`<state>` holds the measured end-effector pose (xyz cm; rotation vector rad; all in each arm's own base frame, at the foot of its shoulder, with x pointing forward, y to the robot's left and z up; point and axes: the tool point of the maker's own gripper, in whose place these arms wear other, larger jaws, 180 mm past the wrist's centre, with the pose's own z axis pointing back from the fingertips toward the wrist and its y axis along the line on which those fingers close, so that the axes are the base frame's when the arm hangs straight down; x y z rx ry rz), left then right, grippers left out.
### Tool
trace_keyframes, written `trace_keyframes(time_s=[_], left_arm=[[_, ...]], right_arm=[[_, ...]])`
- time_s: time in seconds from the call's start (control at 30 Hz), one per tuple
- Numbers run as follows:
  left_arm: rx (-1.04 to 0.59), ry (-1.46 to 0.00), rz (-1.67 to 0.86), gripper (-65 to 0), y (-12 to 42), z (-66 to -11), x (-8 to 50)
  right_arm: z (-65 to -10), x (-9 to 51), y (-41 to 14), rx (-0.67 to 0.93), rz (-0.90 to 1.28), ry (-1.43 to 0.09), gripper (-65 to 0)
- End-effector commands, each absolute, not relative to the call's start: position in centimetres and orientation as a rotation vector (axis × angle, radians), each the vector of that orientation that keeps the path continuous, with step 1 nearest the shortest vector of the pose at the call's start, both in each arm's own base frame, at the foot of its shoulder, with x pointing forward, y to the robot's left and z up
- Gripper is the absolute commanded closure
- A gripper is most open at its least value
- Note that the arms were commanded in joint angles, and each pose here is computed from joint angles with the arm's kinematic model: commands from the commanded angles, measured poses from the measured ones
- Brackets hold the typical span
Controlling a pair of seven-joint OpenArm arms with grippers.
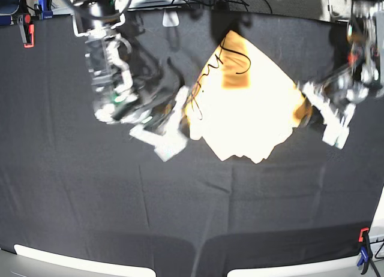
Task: Layout the t-shirt on the table in an organized manner, then fold the t-shirt properly
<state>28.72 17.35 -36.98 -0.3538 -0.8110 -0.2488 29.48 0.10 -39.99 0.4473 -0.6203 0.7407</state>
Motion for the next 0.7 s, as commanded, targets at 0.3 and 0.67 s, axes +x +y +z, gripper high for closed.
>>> trace_keyframes(time_s=[0.3, 0.67], left_arm=[[-0.248, -0.683, -0.21, -0.7, 20.6, -40.3, 22.4], [-0.392, -0.757, -0.172, -0.7, 16.0, -40.4, 21.9]], right_arm=[[-38.4, 22.5, 2.5, 0.53, 0.787, -0.641, 0.0], [-37.6, 16.2, 3.2, 0.597, 0.753, -0.62, 0.0]])
